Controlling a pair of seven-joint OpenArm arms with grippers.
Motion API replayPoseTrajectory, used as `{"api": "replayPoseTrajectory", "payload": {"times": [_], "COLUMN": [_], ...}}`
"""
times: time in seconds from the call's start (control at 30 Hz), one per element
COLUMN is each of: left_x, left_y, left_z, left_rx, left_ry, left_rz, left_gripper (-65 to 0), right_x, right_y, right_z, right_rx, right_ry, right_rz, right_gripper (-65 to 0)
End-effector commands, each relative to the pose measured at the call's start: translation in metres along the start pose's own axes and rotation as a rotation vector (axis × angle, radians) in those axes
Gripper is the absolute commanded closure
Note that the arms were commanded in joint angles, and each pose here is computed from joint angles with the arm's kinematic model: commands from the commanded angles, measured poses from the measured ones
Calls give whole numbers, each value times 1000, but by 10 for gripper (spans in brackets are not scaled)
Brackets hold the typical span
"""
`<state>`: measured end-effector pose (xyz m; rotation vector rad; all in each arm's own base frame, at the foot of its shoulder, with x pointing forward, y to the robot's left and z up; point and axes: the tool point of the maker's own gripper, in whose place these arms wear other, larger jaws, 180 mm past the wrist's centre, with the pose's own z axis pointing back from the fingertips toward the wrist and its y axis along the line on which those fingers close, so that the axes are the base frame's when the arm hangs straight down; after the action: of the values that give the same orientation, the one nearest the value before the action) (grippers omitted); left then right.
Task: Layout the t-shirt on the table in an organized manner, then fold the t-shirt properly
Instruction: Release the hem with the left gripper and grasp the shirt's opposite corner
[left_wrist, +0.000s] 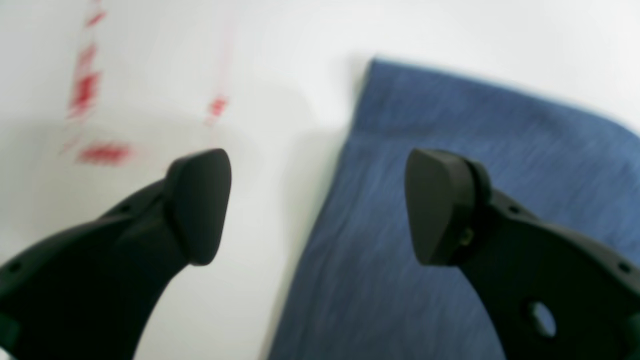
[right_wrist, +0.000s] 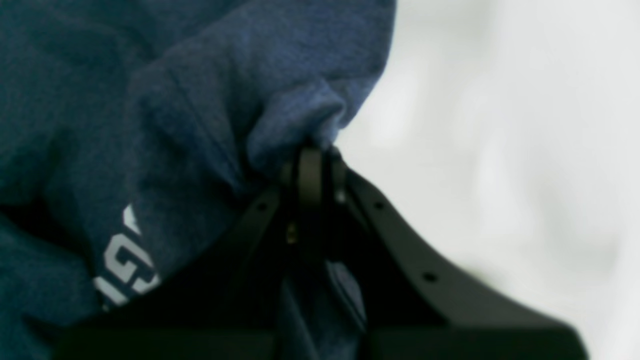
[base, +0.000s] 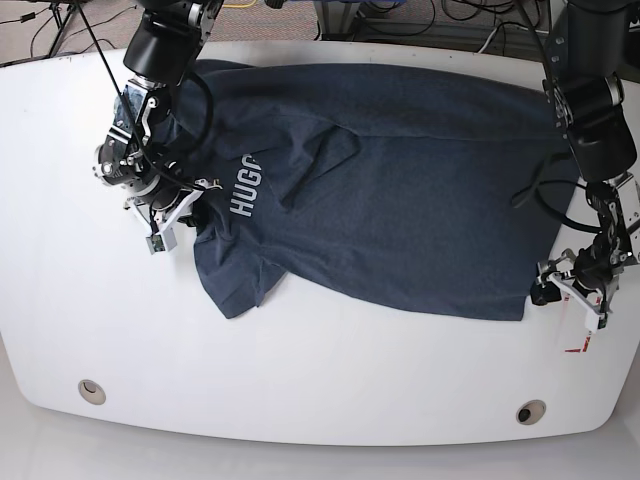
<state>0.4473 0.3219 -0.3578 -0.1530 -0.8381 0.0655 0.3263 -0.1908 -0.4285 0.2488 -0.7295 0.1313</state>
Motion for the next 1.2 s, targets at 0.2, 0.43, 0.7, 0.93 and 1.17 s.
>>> {"api": "replayPoseTrajectory", "payload": {"times": [0.2, 0.43, 0.7, 0.93, 1.17], "left_x": [13, -2, -10, -14, -12], "left_y": [-4, -35, -47, -67, -61], "left_z": [-19, -38, -43, -50, -52], "left_rx": [-27, -82, -104, -134, -95], "left_ry": [-32, 13, 28, 35, 32], "left_rz": [46, 40, 43, 47, 69], "left_gripper": [-514, -514, -511, -378, -40], "right_x": [-9, -10, -7, -7, -7], "right_y": [-5, -6, -6, -6, -6], "right_z": [2, 3, 3, 3, 3], "right_rx": [-21, -22, -22, -22, -24], "right_ry": [53, 54, 31, 31, 33], "right_rz": [17, 17, 17, 17, 19], "right_gripper": [0, 0, 0, 0, 0]}}
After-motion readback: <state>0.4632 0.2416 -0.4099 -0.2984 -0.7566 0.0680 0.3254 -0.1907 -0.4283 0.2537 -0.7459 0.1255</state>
